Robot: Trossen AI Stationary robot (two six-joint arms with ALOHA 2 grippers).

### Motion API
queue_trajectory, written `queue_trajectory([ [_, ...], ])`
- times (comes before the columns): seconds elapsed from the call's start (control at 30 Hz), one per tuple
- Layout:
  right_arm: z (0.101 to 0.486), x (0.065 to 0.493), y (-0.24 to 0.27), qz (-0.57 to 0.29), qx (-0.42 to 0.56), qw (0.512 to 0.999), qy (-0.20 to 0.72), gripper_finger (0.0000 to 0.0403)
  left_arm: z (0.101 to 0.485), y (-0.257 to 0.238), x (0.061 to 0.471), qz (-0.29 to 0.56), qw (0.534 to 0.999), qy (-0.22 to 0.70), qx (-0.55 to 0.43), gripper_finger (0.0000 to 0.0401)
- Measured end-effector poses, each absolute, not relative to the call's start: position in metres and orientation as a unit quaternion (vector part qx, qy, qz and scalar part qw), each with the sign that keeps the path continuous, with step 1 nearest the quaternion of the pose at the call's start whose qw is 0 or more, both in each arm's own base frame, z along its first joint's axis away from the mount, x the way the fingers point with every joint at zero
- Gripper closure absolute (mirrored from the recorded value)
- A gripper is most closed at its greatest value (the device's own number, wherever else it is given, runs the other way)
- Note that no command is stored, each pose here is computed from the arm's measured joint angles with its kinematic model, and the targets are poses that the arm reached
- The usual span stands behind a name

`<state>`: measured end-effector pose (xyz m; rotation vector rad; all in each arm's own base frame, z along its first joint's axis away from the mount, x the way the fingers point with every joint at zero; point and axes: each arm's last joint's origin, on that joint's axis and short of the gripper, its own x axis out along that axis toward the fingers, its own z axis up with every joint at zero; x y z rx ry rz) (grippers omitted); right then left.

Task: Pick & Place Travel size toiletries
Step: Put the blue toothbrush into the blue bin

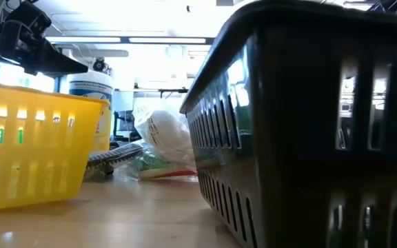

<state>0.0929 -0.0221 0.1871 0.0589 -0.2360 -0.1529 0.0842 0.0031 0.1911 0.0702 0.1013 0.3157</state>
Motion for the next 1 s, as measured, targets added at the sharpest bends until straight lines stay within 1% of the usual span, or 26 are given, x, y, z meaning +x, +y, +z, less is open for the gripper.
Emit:
queue_trajectory([
  [0.4, 0.186, 0.094, -0.023, -0.086, 0.039, 0.989, -0.112, 0.0399, 0.191, 0.003, 0.084, 0.156, 0.986, 0.05, 0.036, 0.0401],
  [0.7, 0.178, 0.101, -0.025, -0.088, 0.081, 0.991, -0.066, 0.0399, 0.191, 0.003, 0.084, 0.157, 0.986, 0.05, 0.036, 0.0401],
  [0.87, 0.172, 0.106, -0.027, -0.111, 0.103, 0.988, -0.034, 0.0399, 0.191, 0.003, 0.084, 0.156, 0.986, 0.049, 0.036, 0.0401],
  [1.0, 0.174, 0.111, -0.027, -0.115, 0.122, 0.985, -0.044, 0.0399, 0.192, 0.003, 0.084, 0.157, 0.986, 0.044, 0.034, 0.0401],
])
